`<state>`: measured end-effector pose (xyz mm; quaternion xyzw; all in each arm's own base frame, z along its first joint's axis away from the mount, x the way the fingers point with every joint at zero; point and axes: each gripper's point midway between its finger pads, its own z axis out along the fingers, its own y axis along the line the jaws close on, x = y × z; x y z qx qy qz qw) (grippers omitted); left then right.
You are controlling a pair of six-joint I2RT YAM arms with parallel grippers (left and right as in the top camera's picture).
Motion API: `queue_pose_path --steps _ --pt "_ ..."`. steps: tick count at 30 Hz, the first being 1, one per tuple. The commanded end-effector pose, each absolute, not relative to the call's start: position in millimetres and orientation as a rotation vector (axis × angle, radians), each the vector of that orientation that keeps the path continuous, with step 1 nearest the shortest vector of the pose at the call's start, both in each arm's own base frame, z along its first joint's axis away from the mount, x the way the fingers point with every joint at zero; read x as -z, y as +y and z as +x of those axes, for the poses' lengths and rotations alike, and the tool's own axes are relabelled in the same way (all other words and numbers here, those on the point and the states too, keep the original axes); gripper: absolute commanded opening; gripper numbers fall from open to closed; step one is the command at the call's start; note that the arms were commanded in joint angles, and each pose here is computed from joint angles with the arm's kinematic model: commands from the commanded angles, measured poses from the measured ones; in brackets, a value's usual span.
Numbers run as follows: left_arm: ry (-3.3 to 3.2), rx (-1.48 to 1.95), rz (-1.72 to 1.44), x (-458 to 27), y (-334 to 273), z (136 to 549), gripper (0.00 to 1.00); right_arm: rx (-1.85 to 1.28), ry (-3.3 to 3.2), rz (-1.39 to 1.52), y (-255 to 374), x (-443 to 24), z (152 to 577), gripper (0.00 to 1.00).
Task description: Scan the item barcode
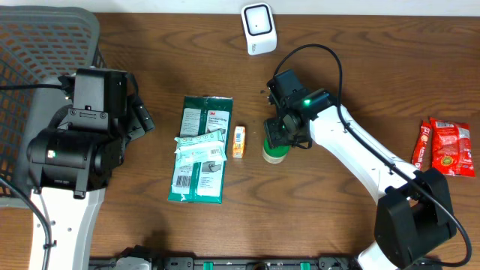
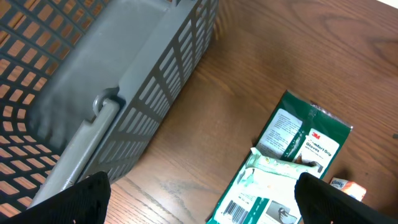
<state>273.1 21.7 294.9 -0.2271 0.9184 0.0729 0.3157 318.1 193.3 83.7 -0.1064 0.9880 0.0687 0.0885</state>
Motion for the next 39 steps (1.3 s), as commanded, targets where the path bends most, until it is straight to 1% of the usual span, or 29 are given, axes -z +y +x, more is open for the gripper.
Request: queue_pose_path --steps 1,2,3,5,9,13,16,19,25,29,33,36,39 --pt "2.406 -0.212 -0.611 -298 26 272 0.95 -0.189 2.917 -0.422 191 -88 317 0.59" --pt "2.406 -0.213 -0.611 -298 26 272 0.95 -0.186 2.919 -0.431 190 -88 316 0.62" --pt "2.406 -0.212 -0.611 -298 26 272 0.95 -0.186 2.919 -0.434 190 -88 316 0.71" --pt "2.406 -0.212 -0.611 -298 26 272 0.95 -0.187 2.902 -0.466 192 -88 319 0.77" --pt "2.406 -0.213 -0.611 -298 26 272 0.95 -0.196 2.856 -0.529 196 -100 326 0.85" --pt "2.406 -0.212 -0.611 -298 26 272 0.95 -0.207 2.795 -0.585 201 -121 335 0.88" --pt "2.406 -0.213 -0.611 -298 26 272 0.95 -0.203 2.776 -0.657 201 -131 334 0.97" --pt "2.406 -0.213 -0.611 -298 26 272 0.95 -0.193 2.811 -0.670 198 -129 326 0.99" --pt "2.406 -0.212 -0.611 -298 26 272 0.95 -0.171 2.883 -0.718 195 -108 309 0.99" --pt "2.406 -0.212 -0.611 -298 26 272 0.95 -0.168 2.876 -0.779 203 -95 300 0.96" --pt "2.406 -0.213 -0.611 -298 26 272 0.95 -0.121 2.807 -0.895 208 -83 301 0.94" --pt "2.406 -0.213 -0.611 -298 26 272 0.95 -0.053 2.774 -0.890 205 -78 307 0.95" --pt "2.406 -0.213 -0.611 -298 26 272 0.95 -0.054 2.743 -0.913 207 -71 310 0.95"
